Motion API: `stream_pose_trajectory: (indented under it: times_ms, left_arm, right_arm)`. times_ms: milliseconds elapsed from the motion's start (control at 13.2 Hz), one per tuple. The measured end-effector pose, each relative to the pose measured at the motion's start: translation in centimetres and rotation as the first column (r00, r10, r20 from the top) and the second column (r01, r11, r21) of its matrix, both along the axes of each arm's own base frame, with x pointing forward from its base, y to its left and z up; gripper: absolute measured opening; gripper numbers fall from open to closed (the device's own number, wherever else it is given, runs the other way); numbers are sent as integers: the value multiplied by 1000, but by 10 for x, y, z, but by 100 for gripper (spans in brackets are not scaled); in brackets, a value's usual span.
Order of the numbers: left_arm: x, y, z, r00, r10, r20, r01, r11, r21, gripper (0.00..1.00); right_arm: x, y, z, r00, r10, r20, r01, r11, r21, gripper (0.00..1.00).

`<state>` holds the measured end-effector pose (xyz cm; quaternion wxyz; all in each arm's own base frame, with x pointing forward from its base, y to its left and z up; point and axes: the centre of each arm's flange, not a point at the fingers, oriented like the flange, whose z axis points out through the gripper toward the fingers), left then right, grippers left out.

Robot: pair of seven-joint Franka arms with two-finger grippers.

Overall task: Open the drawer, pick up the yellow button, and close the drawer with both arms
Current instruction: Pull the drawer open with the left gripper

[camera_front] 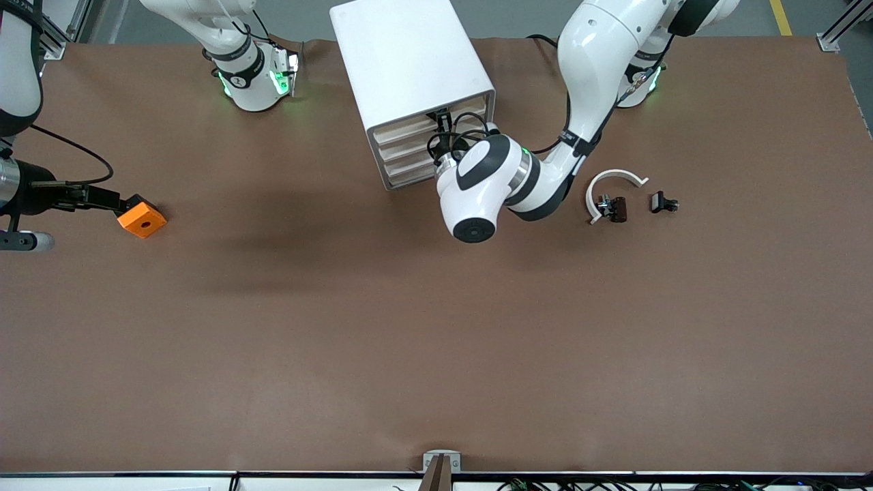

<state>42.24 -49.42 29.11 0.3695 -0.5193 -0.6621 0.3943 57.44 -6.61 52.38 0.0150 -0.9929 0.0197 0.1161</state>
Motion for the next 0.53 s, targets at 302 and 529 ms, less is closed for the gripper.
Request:
stream_pose_trajectory:
  times_ms: [302, 529]
  left_arm:
    - [-3, -3, -3, 1000, -5, -2, 5, 1000, 0, 39]
    - [-4, -6, -2, 1000, -8, 5, 8, 1000, -1, 28]
  right_arm:
    - [0, 0, 0, 1000, 0, 0, 0, 1000, 0, 100]
    - [0, 0, 0, 1000, 0, 0, 0, 1000, 0, 100]
